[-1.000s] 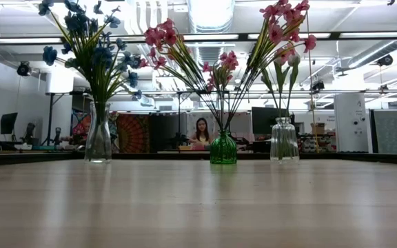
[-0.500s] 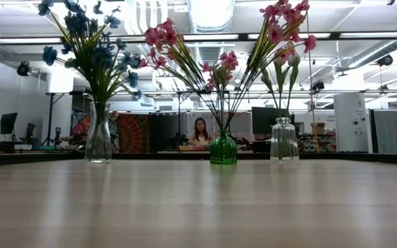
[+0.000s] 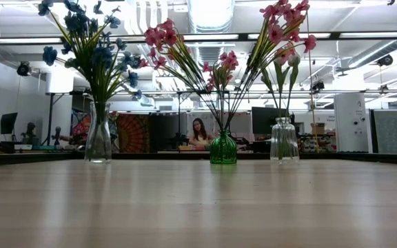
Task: Sort flowers into vase by color
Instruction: Adjust the blue flowers on the left transparent vase
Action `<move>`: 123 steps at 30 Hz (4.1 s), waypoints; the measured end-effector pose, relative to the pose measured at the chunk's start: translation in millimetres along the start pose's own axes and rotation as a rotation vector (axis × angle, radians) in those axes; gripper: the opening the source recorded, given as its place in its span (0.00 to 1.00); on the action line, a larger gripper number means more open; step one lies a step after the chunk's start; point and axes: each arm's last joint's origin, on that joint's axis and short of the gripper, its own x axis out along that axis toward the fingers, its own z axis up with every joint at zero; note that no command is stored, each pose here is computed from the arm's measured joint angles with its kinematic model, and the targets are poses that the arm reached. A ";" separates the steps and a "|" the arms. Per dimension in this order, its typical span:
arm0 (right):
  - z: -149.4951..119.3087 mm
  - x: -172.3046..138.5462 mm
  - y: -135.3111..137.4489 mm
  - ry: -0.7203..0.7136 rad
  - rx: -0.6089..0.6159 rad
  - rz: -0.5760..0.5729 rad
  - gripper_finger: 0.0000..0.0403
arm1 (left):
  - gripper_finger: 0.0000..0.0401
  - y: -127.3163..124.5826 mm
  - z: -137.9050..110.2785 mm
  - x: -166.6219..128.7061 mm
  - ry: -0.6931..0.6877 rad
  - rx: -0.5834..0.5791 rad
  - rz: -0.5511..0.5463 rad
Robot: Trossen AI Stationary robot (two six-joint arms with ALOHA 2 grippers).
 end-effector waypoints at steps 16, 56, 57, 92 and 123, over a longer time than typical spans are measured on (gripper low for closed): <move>0.0 1.1 0.7 0.000 0.008 0.000 0.57 | 0.00 60.0 31.4 0.4 -0.065 -0.016 0.070; 1.1 1.1 0.8 -0.009 0.014 0.001 0.57 | 0.00 74.5 19.8 21.7 -0.097 -0.001 0.195; 1.1 1.1 0.8 -0.009 0.014 0.001 0.57 | 0.00 74.1 18.0 23.1 -0.096 -0.001 0.200; -1.8 14.4 8.5 0.017 0.023 -0.003 0.57 | 0.00 99.0 14.5 19.0 -0.211 -0.079 0.271; -1.6 13.9 8.2 0.015 0.026 -0.002 0.57 | 0.00 97.6 45.6 -0.3 -0.238 0.004 0.216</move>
